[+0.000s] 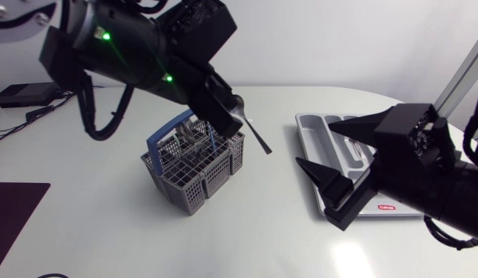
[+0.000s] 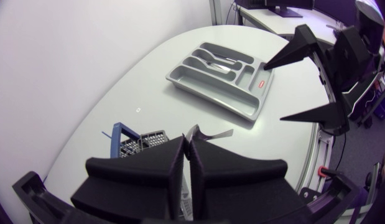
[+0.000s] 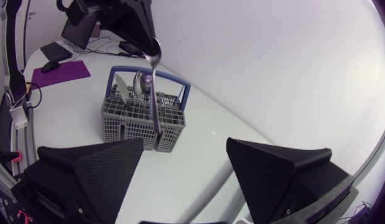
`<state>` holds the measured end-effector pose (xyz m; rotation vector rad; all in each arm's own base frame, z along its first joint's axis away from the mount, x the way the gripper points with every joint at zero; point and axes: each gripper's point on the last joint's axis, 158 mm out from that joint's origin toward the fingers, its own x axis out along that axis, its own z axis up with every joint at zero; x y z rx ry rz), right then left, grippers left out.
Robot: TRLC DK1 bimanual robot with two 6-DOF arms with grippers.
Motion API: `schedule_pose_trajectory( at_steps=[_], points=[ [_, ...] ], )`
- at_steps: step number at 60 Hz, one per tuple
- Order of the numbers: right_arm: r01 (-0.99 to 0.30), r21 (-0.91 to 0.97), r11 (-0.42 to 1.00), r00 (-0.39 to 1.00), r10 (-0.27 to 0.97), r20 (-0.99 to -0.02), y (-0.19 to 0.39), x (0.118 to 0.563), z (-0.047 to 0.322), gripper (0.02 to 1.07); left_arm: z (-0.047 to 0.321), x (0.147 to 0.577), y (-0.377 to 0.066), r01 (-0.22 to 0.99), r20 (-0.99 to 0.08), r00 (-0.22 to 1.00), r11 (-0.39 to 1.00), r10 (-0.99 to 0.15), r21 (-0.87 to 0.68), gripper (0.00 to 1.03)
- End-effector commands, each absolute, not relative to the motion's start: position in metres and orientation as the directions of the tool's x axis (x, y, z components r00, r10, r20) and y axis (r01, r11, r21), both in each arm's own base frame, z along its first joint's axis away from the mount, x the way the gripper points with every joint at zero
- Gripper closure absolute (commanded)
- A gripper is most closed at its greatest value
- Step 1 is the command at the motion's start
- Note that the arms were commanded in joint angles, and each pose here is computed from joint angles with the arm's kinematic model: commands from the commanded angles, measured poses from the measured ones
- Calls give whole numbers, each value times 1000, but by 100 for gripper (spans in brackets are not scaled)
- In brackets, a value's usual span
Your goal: Unload the cutlery basket into the drawer organizer.
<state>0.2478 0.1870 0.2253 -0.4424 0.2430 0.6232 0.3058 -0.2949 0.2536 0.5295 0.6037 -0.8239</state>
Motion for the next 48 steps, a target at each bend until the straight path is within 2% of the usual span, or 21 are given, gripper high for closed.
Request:
schedule_pose_trajectory(
  at_steps=[1,19,27,40,44,48],
  points=[
    [-610,-361,705,790,508,-343,193,249,221,13,266,313,-311,787,-643,530,603,-553,131,99],
    [-585,-436,684,811,489,-322,214,268,215,23,254,324,-348,802,-652,441,597,-617,-22,99],
    [-560,-462,688,828,467,-310,217,279,215,34,251,325,-354,804,-660,428,594,-617,-34,99],
    [-529,-487,695,849,437,-298,219,297,216,65,241,326,-357,801,-677,416,597,-608,-44,99],
    [-526,-495,691,850,429,-304,219,301,212,71,238,326,-357,800,-681,413,598,-605,-46,99],
    [-520,-499,693,854,417,-311,217,306,209,71,238,325,-357,801,-682,411,597,-605,-47,99]
  ],
)
